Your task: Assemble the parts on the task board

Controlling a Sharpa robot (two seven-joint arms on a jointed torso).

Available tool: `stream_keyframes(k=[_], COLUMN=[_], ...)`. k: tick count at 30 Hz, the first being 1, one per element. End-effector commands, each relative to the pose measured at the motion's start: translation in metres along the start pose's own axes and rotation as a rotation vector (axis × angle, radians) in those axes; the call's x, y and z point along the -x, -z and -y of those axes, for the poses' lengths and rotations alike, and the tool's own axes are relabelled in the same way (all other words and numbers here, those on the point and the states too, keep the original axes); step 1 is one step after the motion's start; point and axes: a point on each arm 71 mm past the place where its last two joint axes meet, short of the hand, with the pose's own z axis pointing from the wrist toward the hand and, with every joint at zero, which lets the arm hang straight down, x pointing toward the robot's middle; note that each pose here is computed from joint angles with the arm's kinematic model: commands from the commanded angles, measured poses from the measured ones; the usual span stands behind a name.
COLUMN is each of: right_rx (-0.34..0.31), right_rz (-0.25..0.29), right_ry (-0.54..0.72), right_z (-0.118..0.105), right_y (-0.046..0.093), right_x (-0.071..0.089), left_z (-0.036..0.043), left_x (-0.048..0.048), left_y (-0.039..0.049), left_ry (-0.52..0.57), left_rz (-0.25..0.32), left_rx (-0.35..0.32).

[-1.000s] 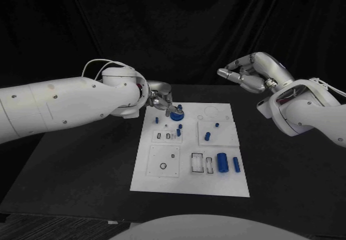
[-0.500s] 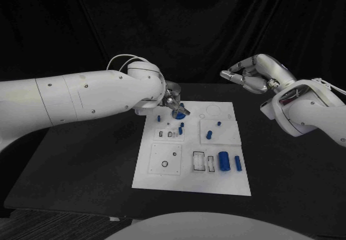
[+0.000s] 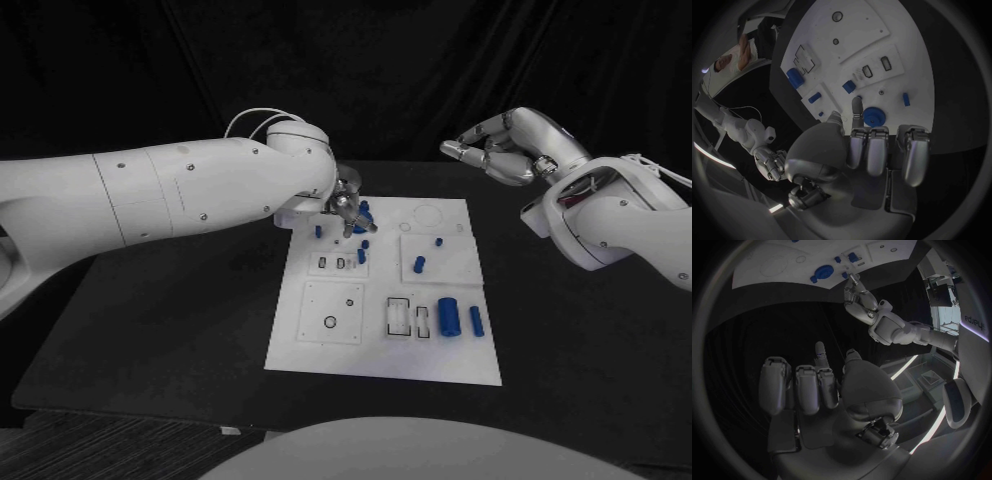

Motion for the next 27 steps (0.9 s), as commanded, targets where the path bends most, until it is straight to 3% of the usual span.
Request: stream_keyframes(k=[1,16,27], right_rx=[-0.024,-0.034,-0.036], right_rz=[-0.01,-0.018,-0.024], right_ry=[0.0,0.0,-0.001], right_z=[0.002,0.005,0.006], right_y=[0.0,0.001,0.002], right_x=[-0.002,-0.005,-0.008], left_z=[0.0012,0.0015,0.0047], left_x=[-0.0039,-0.0204,-0.0264], left_y=[-0.0028,-0.0128,-0.0162], left_ry=[0.003,0.028,0.027], left_rz=[-0.024,-0.038,-0.051], left_rx=[0.002,-0.006,-0.013])
